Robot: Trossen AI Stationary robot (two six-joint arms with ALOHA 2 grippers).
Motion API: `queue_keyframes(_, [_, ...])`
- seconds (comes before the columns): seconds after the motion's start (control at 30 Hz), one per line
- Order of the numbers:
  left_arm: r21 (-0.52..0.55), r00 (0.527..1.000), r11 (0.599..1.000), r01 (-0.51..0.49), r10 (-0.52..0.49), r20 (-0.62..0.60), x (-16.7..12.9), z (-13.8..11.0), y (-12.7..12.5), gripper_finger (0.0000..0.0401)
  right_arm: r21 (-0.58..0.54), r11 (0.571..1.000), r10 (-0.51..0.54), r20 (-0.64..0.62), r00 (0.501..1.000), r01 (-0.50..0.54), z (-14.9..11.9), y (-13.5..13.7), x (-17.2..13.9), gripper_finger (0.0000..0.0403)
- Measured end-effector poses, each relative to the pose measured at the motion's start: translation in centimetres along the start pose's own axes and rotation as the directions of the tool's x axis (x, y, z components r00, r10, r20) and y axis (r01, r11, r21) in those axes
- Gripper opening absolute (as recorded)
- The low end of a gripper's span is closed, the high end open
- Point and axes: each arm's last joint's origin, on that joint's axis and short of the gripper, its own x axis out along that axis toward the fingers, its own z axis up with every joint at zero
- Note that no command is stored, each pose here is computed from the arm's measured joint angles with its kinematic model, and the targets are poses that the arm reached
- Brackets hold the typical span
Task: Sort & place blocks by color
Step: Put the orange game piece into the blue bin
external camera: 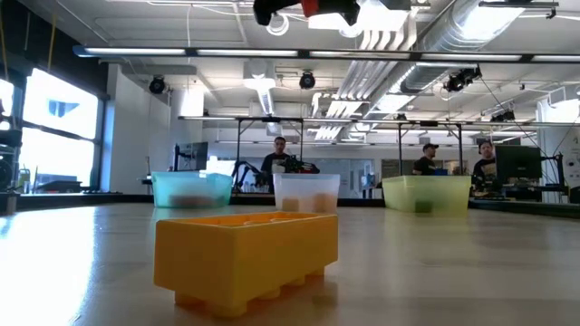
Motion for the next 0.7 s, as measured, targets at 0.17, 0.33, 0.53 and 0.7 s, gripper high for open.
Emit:
queue_keyframes(0.17, [0.023, 1.0, 1.0, 0.002, -0.001, -0.012, 0.58, -0.41, 0.14, 0.0199, 0.016, 1.0, 0.004, -0.003, 1.0, -0.004, -0.03, 0.01, 0.0, 0.0109])
queue_keyframes(0.33, [0.026, 1.0, 1.0, 0.008, -0.008, -0.012, 0.79, -0.53, 0.16, 0.0149, 0.013, 1.0, 0.022, -0.012, 1.0, -0.022, -0.12, 0.08, -0.01, 0.0109])
queue_keyframes(0.53, [0.028, 1.0, 1.0, 0.009, -0.009, -0.013, 0.8, -0.54, 0.17, 0.0114, 0.005, 1.0, 0.023, -0.021, 1.0, -0.023, -0.21, 0.08, -0.01, 0.0109])
queue_keyframes(0.7, [0.031, 1.0, 1.0, 0.006, -0.006, -0.013, 0.81, -0.54, 0.15, 0.0114, 0.004, 0.999, 0.038, -0.026, 0.999, -0.038, -0.26, 0.11, -0.01, 0.012])
